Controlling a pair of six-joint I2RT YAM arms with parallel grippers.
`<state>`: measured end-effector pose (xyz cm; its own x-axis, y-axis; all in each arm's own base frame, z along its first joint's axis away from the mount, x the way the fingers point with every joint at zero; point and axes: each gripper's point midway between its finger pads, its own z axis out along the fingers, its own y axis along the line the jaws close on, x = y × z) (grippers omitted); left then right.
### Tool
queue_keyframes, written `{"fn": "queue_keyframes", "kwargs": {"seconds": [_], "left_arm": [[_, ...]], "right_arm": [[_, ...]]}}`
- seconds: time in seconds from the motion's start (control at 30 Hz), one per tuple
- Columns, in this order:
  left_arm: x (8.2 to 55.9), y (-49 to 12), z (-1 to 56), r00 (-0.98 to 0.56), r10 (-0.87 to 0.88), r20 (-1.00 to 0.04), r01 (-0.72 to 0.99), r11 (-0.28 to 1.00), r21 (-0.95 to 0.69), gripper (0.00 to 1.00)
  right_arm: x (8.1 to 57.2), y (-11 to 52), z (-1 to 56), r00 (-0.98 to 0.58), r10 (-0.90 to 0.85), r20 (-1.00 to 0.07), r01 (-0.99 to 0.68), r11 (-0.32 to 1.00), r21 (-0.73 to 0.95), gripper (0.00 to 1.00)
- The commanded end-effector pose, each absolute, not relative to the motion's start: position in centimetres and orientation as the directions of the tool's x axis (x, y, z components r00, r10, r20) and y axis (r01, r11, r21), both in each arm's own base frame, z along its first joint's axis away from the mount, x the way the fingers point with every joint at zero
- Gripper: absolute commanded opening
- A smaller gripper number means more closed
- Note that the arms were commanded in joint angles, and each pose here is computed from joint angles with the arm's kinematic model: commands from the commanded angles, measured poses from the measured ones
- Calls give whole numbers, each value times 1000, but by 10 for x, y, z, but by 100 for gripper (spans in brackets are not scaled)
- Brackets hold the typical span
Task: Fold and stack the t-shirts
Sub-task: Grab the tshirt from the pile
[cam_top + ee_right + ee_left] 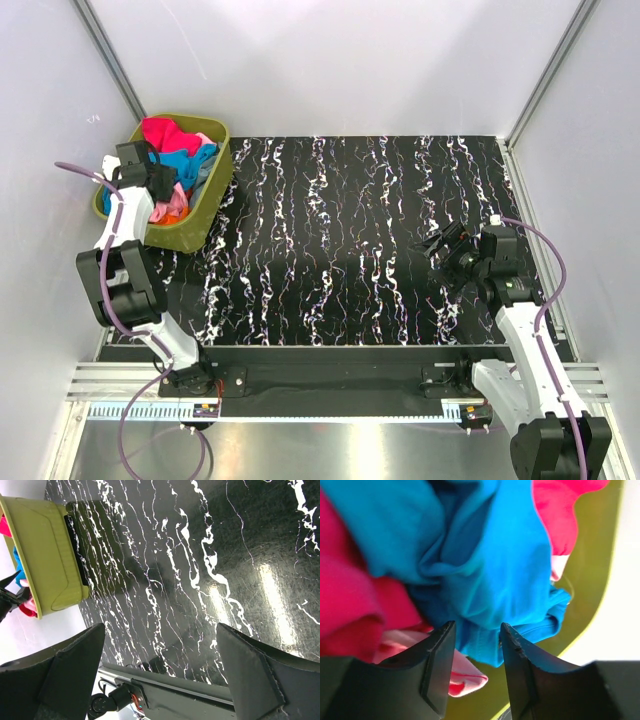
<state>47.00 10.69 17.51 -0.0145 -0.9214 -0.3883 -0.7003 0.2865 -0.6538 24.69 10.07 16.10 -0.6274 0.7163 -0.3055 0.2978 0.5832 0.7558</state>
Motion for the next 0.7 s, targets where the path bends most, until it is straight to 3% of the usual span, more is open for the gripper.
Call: {"fn": "queue_keyframes", "kwargs": {"seconds": [0.0,0.33,0.5,0.67], "left_arm": [[467,108,204,23,-922,-388,-688,266,-675,45],[446,105,204,-19,-908,-418,-720,302,-625,47],[445,102,204,-42,-902,-429,-716,327,-617,26],[440,98,202,-61,-903,-425,-714,337,-614,26]], "right_arm": [[257,96,175,-604,713,-356,269,603,751,100],[259,94,169,-603,716,-352,287,607,741,100],[261,94,169,-613,707,-353,281,613,739,100],[261,95,169,-623,696,-357,272,621,735,100]]}}
